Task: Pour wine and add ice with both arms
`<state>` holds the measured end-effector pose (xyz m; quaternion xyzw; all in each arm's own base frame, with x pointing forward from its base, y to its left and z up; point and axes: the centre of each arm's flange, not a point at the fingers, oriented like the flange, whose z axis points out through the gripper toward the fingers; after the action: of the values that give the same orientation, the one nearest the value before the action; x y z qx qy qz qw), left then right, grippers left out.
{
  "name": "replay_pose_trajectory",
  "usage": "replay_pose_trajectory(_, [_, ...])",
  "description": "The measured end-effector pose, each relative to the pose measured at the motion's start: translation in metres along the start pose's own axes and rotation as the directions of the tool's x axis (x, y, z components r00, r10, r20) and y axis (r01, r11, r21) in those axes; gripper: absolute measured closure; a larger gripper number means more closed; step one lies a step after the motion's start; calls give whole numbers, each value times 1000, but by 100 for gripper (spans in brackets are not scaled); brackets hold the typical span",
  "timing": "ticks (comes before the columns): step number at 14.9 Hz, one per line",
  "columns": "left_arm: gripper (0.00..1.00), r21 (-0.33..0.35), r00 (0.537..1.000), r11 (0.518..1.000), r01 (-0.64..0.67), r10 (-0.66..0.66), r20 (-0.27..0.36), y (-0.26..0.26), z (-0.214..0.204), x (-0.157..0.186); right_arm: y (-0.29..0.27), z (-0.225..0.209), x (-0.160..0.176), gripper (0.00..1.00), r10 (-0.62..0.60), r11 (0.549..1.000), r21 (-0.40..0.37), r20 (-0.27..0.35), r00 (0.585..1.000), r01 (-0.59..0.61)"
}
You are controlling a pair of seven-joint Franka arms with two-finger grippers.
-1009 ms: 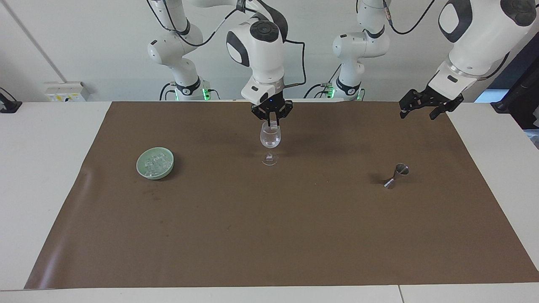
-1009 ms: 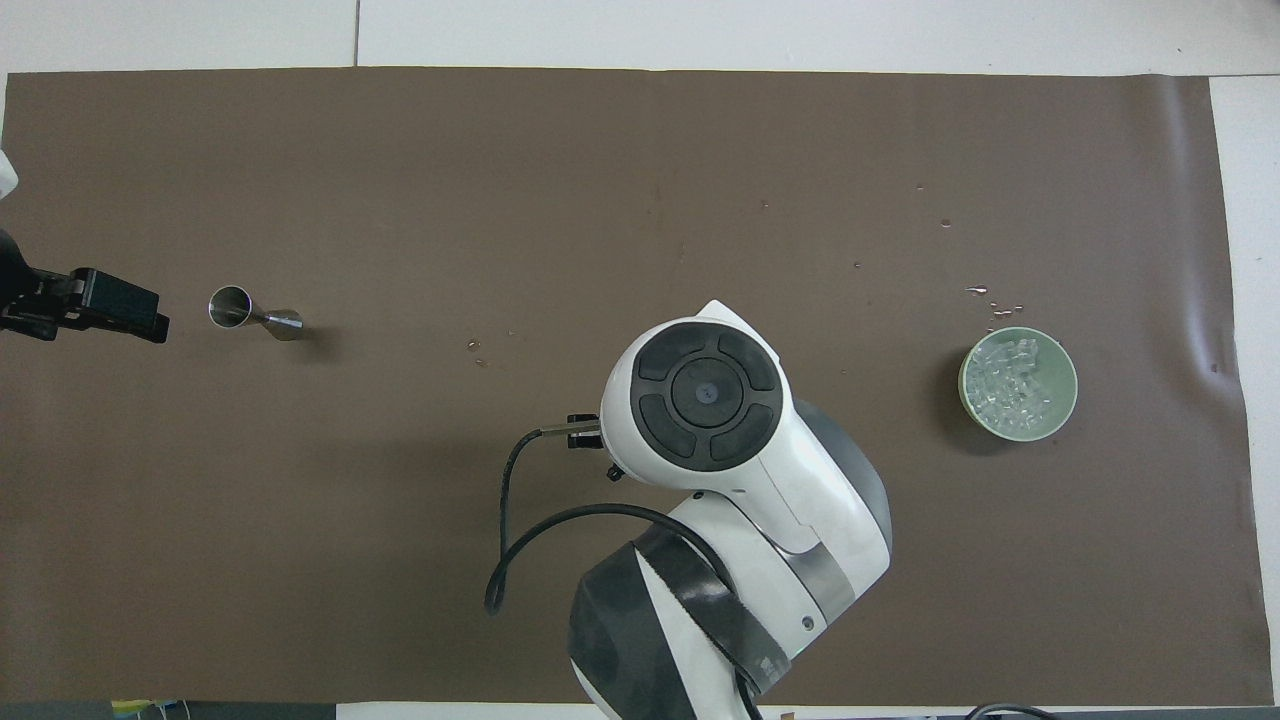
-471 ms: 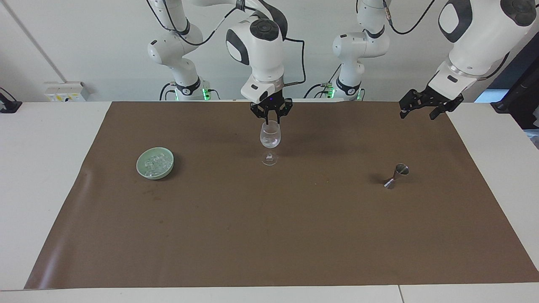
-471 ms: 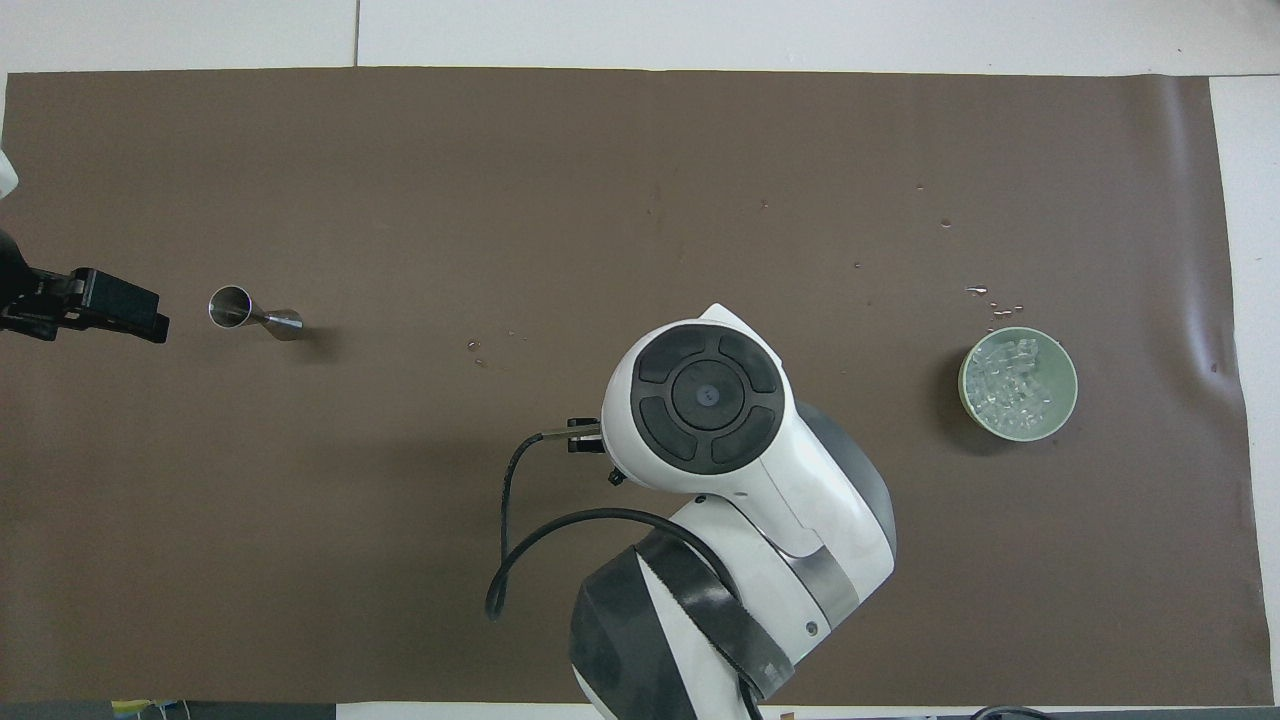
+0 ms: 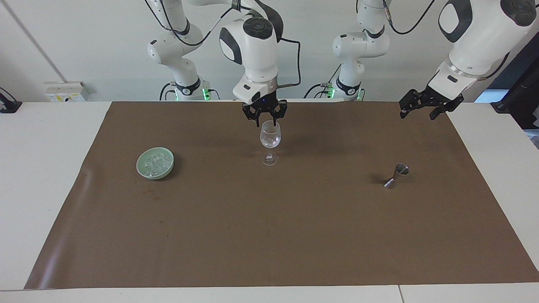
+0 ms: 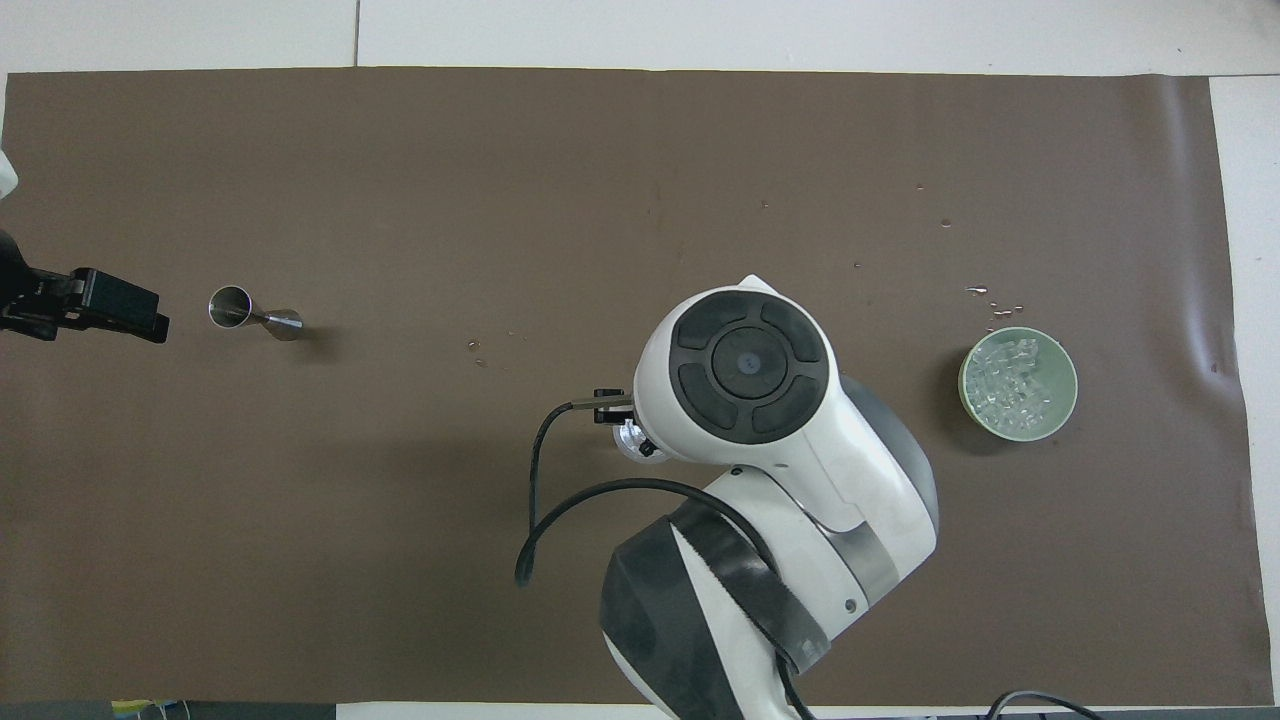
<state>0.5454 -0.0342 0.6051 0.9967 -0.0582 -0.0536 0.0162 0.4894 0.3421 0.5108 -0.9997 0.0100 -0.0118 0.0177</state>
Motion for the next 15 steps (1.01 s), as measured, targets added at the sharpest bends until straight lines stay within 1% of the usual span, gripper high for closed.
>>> replay_pose_trajectory(1, [0,0,1000,1000,0,0,0,0,0,0,15,-7,8,28,0,1000,-11,-14,1000,0])
replay_pose_trajectory(2, [0,0,1000,1000,0,0,0,0,0,0,33,-15,15,15,3,1000,-15,-16,1000,-3])
replay_pose_trajectory(3, [0,0,1000,1000,0,0,0,0,0,0,55,-26,22,6,15,1000,-16,-14,1000,-15])
replay_pose_trajectory(4, [0,0,1000,1000,0,0,0,0,0,0,82,-39,28,0,35,999,-17,-10,999,-35])
replay_pose_trajectory(6, [0,0,1000,1000,0,0,0,0,0,0,141,-66,32,0,79,997,-28,18,997,-79])
replay_pose_trajectory(9, [0,0,1000,1000,0,0,0,0,0,0,232,-97,28,0,76,997,-38,71,995,-74])
replay_pose_trajectory(11, [0,0,1000,1000,0,0,2,0,0,0,301,-106,30,0,87,996,-35,92,992,-84])
replay_pose_trajectory(13, [0,0,1000,1000,1,-1,7,0,1,-1,365,-106,31,0,114,993,-28,100,988,-112])
replay_pose_trajectory(15, [0,0,1000,1000,0,0,7,0,0,-1,401,-104,29,0,150,989,-25,106,983,-148])
